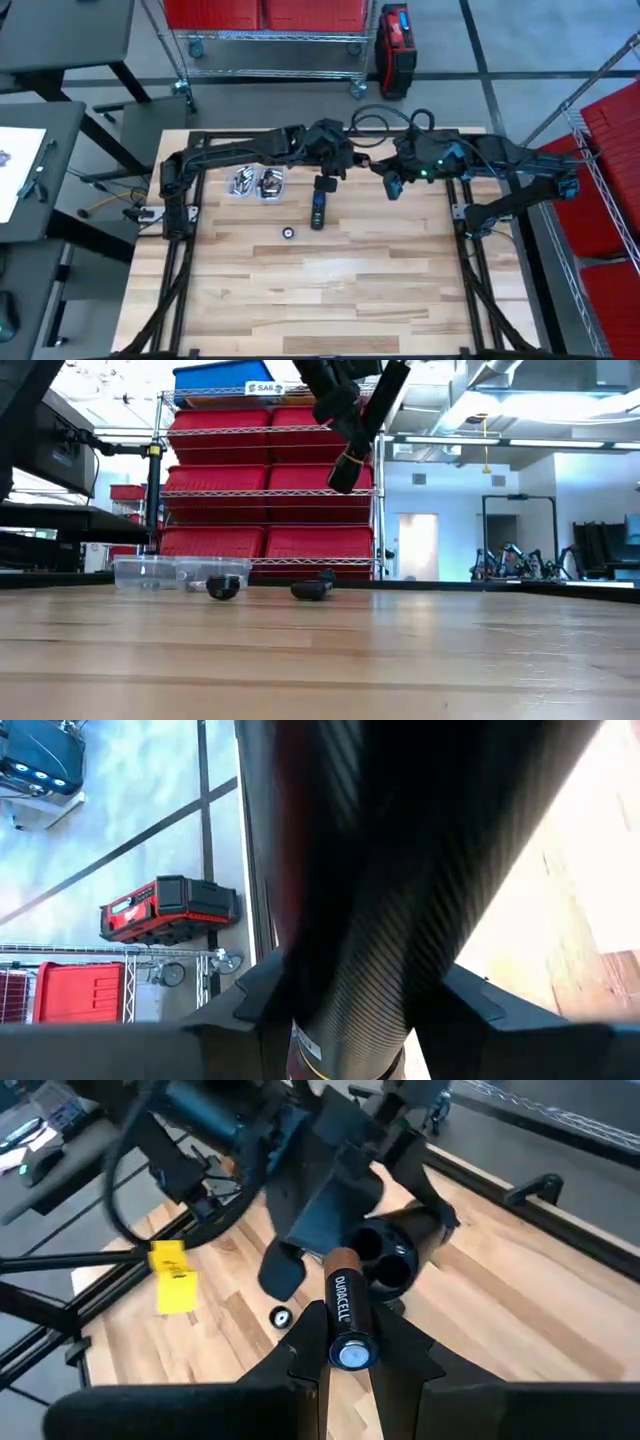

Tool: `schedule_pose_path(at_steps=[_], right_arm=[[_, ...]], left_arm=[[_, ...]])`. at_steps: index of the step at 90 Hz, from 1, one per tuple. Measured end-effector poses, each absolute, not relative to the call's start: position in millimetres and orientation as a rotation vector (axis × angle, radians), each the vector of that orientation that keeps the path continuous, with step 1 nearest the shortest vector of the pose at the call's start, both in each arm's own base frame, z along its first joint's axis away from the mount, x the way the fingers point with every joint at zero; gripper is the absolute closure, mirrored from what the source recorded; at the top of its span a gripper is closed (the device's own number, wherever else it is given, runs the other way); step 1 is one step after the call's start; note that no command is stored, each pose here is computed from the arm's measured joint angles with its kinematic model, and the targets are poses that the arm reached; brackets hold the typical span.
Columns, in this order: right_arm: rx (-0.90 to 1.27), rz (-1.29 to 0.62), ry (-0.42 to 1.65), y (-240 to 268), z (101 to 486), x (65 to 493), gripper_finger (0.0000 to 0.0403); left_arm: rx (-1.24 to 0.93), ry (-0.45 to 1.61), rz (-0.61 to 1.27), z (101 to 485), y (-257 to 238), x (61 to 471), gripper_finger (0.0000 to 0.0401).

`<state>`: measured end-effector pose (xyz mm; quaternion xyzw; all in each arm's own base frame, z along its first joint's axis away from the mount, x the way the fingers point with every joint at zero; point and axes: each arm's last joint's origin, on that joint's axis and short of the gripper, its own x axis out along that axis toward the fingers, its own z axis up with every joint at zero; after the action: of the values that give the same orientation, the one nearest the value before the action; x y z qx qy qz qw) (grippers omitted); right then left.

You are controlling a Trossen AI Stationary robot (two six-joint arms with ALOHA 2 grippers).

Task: Insert battery
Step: Insert the brown battery into the flashlight battery compartment

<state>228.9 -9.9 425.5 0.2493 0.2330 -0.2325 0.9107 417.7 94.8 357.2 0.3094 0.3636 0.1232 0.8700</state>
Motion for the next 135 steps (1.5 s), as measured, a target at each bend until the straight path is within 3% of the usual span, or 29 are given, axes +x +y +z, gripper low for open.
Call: schedule_pose_path(at_steps=[135], right_arm=[[0.686,-0.586,0.686,-21,388,265,0.0367]], left_arm=[[0.667,0.925,0.268,330,76,421,0.0263]])
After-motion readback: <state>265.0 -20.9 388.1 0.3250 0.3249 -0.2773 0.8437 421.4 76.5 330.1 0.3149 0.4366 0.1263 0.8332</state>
